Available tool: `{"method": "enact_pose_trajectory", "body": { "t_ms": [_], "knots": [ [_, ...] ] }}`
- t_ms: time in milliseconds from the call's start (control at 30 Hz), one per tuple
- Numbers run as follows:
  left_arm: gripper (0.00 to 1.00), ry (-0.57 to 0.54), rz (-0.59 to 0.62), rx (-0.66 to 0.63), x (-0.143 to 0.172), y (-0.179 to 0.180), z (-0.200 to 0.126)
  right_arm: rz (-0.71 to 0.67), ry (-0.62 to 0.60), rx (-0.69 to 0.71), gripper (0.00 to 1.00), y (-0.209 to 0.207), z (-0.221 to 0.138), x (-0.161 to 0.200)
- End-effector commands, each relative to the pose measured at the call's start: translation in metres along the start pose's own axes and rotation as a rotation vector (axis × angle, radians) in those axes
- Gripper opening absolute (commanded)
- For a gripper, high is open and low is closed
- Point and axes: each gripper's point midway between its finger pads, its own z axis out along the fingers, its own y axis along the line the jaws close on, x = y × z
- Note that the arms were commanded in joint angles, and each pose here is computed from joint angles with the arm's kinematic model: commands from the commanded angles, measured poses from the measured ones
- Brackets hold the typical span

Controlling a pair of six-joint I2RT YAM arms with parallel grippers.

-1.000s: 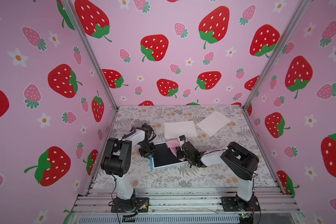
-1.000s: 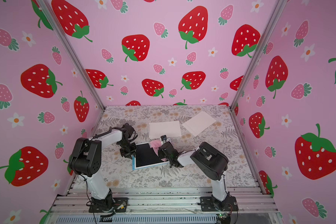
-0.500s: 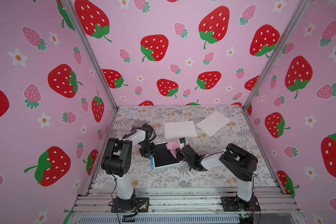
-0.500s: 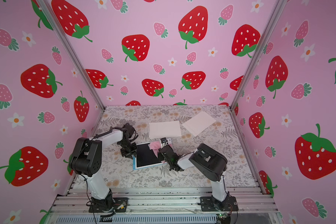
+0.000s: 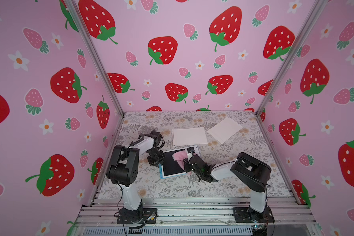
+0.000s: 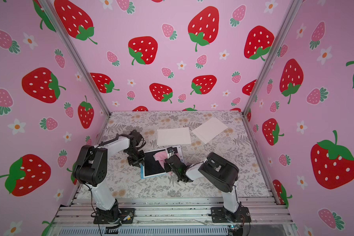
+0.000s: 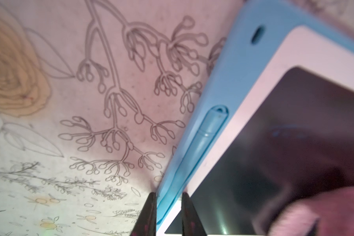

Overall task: Wipe the drawing tablet
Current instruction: Wipe the dirt from the drawing tablet.

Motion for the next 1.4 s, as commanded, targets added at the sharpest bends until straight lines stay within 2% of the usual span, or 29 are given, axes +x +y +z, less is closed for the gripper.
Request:
{"method": "enact_pose_trajectory", "body": {
  "t_ms": [0,67,167,233,300,400,467,533,700,767,900,967,1067,1233,1300,1367],
  "knots": [
    [0.21,0.056,-0.021,-0.094,0.012,0.02,0.039,-0.04,0.232,0.194,0.0,-0.084,-0.017,0.075],
    [0.2,0.054,-0.019,-0.094,0.011,0.019,0.039,-0.079,0.227,0.133,0.0,-0.059,-0.024,0.076],
    [0.2,0.052,-0.02,-0.091,0.011,0.018,0.038,-0.201,0.211,0.018,0.0,0.011,-0.027,0.078],
    [0.2,0.05,-0.018,-0.092,0.01,0.018,0.037,-0.251,0.197,0.036,0.0,0.03,-0.025,0.077],
    [0.2,0.051,-0.018,-0.094,0.011,0.018,0.038,-0.19,0.205,0.1,0.0,0.003,-0.022,0.08],
    [0.2,0.052,-0.018,-0.093,0.011,0.018,0.039,-0.023,0.252,0.199,0.0,-0.065,-0.025,0.092],
    [0.2,0.053,-0.018,-0.092,0.012,0.017,0.039,0.014,0.251,0.223,0.0,-0.085,-0.031,0.095],
    [0.2,0.05,-0.019,-0.094,0.012,0.017,0.039,-0.009,0.252,0.159,0.0,-0.069,-0.032,0.092],
    [0.2,0.047,-0.018,-0.095,0.011,0.016,0.038,-0.217,0.229,-0.009,0.0,0.032,-0.031,0.089],
    [0.2,0.048,-0.015,-0.097,0.011,0.016,0.038,-0.193,0.222,0.064,0.0,0.015,-0.028,0.09],
    [0.2,0.052,-0.013,-0.096,0.012,0.015,0.04,0.047,0.273,0.226,0.0,-0.08,-0.035,0.103],
    [0.2,0.052,-0.015,-0.094,0.012,0.015,0.041,0.066,0.265,0.249,0.0,-0.097,-0.044,0.103],
    [0.2,0.052,-0.012,-0.092,0.012,0.013,0.042,0.019,0.264,0.177,0.0,-0.074,-0.045,0.097],
    [0.2,0.048,-0.007,-0.089,0.01,0.01,0.04,-0.181,0.261,0.025,0.0,0.023,-0.034,0.095],
    [0.2,0.046,-0.004,-0.087,0.01,0.009,0.039,-0.161,0.252,0.106,0.0,0.005,-0.031,0.096],
    [0.2,0.047,0.0,-0.088,0.01,0.009,0.039,-0.039,0.276,0.188,0.0,-0.039,-0.029,0.099]
  ]
}}
